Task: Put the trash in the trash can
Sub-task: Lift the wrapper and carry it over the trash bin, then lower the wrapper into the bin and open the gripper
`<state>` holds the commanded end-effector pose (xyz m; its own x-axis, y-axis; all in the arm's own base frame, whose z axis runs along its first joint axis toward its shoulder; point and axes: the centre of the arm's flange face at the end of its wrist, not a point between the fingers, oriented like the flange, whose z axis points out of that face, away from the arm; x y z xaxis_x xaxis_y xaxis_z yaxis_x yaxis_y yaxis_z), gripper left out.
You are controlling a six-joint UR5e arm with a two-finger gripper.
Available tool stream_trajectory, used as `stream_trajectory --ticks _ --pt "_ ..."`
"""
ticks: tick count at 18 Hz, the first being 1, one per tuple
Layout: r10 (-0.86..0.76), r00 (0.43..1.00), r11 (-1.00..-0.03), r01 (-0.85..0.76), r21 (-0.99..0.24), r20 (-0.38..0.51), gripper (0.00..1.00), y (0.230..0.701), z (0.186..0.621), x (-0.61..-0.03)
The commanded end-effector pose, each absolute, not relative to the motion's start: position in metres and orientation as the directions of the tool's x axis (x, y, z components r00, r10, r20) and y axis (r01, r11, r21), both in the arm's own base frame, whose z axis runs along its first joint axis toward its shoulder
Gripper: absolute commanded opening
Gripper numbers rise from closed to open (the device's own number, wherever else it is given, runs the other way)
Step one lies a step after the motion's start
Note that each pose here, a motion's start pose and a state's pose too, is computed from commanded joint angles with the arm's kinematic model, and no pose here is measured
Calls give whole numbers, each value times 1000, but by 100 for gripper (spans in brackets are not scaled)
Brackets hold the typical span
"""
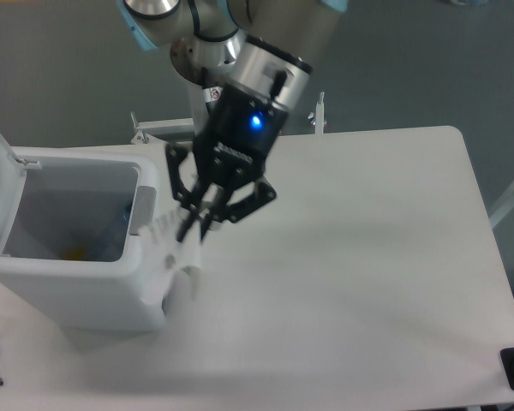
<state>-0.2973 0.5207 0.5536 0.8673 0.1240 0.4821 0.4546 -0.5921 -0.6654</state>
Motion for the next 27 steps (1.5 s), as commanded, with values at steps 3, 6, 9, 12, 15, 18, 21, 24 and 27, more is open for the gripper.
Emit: stream_trajectory --ticks 3,6,9,12,15,18,21,24,27 --pt "118 868 -600 449 -662 482 28 510 549 -281" --pt "111 871 -604 441 -664 478 33 505 546 -272" --pt "97 876 -615 426 -664 473 37 510 545 -262" --pt "87 880 -616 416 -669 467 41 514 542 -258" --pt "68 882 -626 402 -668 466 47 521 539 -248" --pt "60 881 -632 398 -665 469 51 524 538 -243" --pt "58 882 -632 395 -667 467 52 524 538 -242" --pt "56 884 -630 392 -671 465 53 524 539 -242" --pt "61 883 -633 395 -666 466 53 527 533 -245"
